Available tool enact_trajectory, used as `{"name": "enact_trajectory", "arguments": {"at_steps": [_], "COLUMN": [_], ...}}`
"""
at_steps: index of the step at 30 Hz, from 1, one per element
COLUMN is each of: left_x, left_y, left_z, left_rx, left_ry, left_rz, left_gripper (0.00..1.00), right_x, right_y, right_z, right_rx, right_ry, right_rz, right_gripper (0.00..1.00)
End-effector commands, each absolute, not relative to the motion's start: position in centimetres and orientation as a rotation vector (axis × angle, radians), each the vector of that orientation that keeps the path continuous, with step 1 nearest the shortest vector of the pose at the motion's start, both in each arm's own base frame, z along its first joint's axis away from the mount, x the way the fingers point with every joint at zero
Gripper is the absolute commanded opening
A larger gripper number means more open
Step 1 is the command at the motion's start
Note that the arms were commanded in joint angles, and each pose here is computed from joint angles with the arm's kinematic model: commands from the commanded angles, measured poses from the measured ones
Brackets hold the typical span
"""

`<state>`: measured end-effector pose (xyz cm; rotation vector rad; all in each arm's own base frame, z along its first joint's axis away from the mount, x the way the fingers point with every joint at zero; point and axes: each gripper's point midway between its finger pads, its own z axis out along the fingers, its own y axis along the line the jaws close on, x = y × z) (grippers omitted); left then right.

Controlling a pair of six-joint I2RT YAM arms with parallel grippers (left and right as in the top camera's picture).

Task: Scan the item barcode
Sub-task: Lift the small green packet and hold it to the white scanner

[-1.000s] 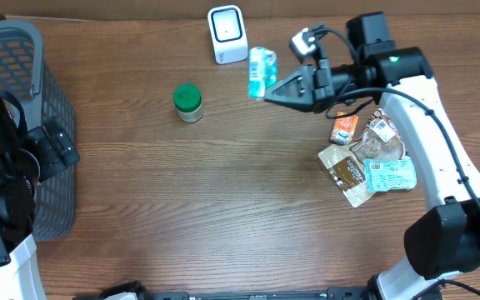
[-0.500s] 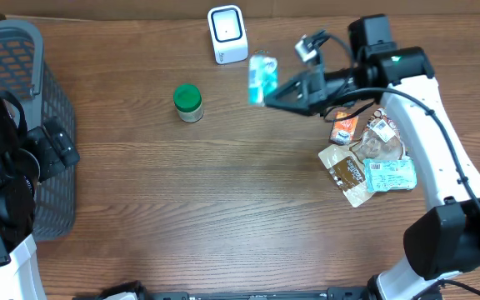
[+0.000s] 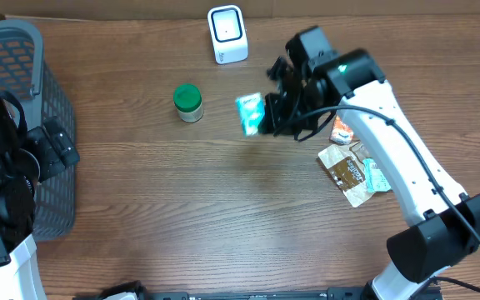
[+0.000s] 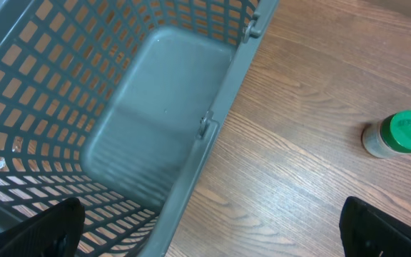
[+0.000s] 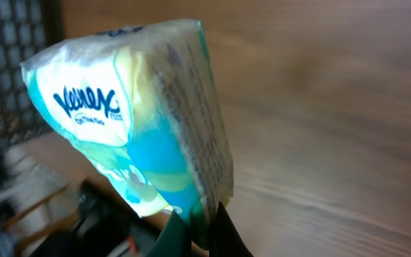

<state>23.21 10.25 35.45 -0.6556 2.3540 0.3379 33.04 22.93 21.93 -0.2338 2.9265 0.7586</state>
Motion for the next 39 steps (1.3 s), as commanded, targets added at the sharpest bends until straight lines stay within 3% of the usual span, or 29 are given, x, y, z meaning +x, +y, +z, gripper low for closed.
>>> {"name": "enact_trajectory", "arguments": {"at_steps": [1,11,22,28,39], "left_x": [22.9,22.9,22.9,22.9,22.9], "left_y": [10.5,10.5,10.5,10.5,10.5], "left_z": [36.3,36.4,36.3,36.4,36.4], "left_rx": [-0.687,-0.687,-0.687,-0.687,-0.688], "left_ry": [2.312,2.312,2.312,2.312,2.312], "left_rz": [0.339,0.339,0.339,0.339,0.339], "left_gripper": [1.0,1.0,1.0,1.0,1.0], "right_x": [36.9,48.3,58.8,61.9,64.0], "right_y": [20.7,19.8,23.9,25.8,26.1], "right_z": [25.7,29.4,23.5,19.3,14.0], "right_rx": [-0.156,-0.128,-0.264,-0.512,-0.602], "right_ry": [2.781,2.305,1.992,1.885,1.847], "right_rz": [0.514,-0.113,-0.475,-0.648,-0.724], "right_gripper": [0.04,0.04,0.04,0.04,0.04]}}
